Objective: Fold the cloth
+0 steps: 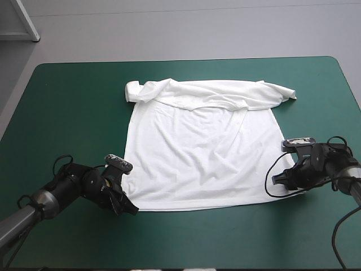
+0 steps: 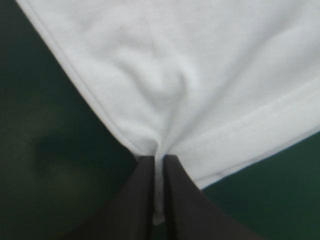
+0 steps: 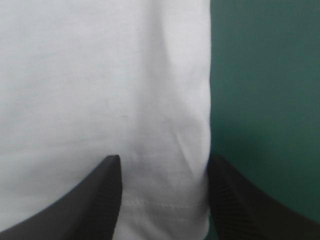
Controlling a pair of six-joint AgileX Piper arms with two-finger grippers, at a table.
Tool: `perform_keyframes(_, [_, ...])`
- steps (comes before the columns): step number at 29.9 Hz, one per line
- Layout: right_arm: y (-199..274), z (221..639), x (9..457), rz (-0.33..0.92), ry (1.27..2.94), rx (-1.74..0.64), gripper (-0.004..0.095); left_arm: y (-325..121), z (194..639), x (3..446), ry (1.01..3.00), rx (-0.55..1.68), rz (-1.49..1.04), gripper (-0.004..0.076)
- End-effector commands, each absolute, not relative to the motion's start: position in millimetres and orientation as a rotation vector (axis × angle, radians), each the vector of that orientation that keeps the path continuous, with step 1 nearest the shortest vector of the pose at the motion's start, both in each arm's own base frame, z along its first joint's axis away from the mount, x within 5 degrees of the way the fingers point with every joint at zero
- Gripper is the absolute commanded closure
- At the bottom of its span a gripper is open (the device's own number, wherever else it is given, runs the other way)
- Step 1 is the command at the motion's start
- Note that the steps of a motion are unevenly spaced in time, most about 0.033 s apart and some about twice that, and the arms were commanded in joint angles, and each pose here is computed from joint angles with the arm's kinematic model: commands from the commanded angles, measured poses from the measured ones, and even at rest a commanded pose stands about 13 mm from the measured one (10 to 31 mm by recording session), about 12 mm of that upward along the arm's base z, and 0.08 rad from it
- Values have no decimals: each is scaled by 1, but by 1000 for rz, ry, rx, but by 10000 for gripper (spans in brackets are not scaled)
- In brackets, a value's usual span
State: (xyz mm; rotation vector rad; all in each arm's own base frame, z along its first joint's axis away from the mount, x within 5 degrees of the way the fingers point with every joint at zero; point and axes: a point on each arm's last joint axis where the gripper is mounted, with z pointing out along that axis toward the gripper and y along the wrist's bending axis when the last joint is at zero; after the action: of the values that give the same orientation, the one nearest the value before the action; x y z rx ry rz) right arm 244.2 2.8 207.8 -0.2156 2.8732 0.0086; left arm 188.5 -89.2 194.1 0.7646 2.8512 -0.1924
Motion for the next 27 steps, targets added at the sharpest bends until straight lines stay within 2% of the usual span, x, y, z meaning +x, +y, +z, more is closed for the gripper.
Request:
perform_keyframes(1, [0, 206, 244, 1, 2918, -223, 599, -86, 175, 188, 2889, 816, -128, 705])
perform_keyframes(5, [1, 205, 243, 24, 2932, -232, 908, -86, 176, 189, 2868, 810, -130, 705])
perform_keyframes(6, [3, 205, 244, 42, 2930, -236, 921, -86, 176, 189, 2861, 807, -130, 705])
perform_keyframes(10, [9, 210, 245, 130, 2885, -265, 923, -87, 179, 192, 2841, 802, -132, 705])
perform_keyframes(14, [15, 236, 245, 201, 2754, -296, 923, -90, 196, 198, 2764, 784, -143, 705])
perform_keyframes(20, [18, 315, 248, 174, 2427, -310, 923, -94, 253, 219, 2538, 743, -125, 705])
perform_keyframes(27, [19, 418, 254, 121, 2070, -320, 925, -100, 349, 250, 2183, 696, -29, 705])
